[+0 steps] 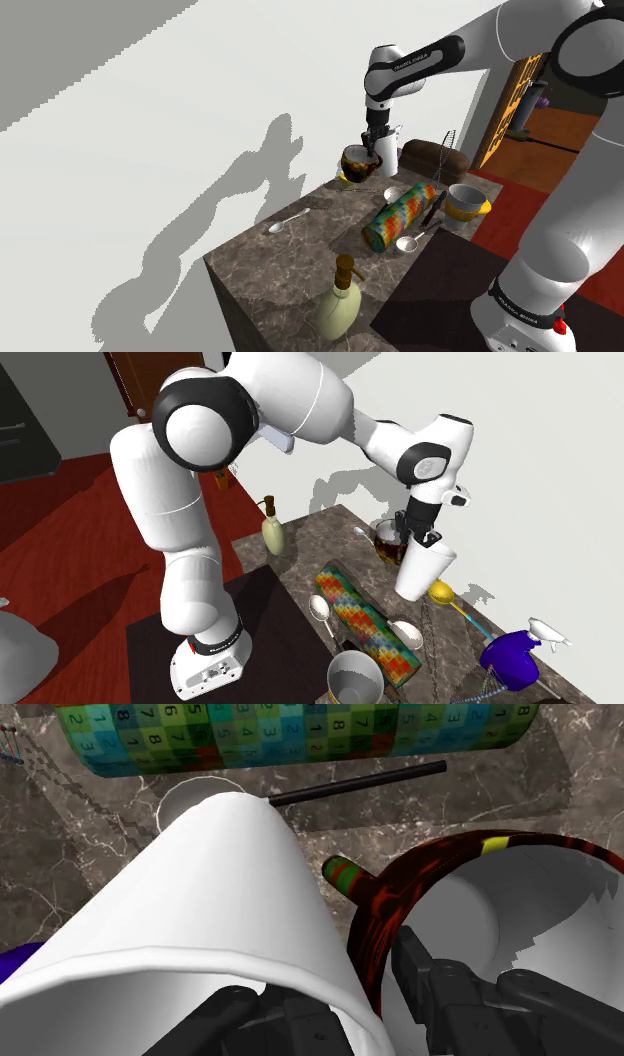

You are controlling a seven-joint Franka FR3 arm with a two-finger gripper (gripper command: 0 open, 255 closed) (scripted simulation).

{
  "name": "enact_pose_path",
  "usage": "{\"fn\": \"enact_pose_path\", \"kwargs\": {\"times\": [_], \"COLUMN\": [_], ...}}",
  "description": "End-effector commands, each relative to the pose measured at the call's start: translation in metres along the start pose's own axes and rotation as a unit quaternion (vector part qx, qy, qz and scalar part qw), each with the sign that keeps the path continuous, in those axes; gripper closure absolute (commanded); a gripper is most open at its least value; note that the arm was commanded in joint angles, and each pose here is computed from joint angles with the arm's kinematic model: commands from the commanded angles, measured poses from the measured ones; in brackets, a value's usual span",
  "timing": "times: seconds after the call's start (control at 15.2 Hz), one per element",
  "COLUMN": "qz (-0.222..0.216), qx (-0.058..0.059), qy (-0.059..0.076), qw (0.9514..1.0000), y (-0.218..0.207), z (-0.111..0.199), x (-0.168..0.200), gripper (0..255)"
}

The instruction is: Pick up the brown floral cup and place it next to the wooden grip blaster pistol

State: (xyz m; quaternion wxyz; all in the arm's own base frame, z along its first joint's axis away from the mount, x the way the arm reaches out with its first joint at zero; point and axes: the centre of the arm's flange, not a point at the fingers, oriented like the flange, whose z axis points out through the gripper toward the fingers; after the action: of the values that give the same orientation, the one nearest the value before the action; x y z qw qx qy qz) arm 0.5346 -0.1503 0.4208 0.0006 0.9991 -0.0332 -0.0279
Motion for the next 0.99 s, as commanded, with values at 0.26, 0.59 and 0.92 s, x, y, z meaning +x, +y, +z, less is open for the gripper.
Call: {"fn": "enact_pose_path", "kwargs": {"times": [0.26, 0.59, 0.92], "qz": [-0.001, -0.001, -0.001], "qx": [0.000, 0.000, 0.000], "qy": [0.001, 0.001, 0.001], "qw": [1.0000, 1.0000, 1.0000], "y": [0.078, 0.144, 0.218], "z": [-0.005, -0.005, -0.005], "x": [0.003, 0.006, 0.010], "gripper": [255, 255, 255]}}
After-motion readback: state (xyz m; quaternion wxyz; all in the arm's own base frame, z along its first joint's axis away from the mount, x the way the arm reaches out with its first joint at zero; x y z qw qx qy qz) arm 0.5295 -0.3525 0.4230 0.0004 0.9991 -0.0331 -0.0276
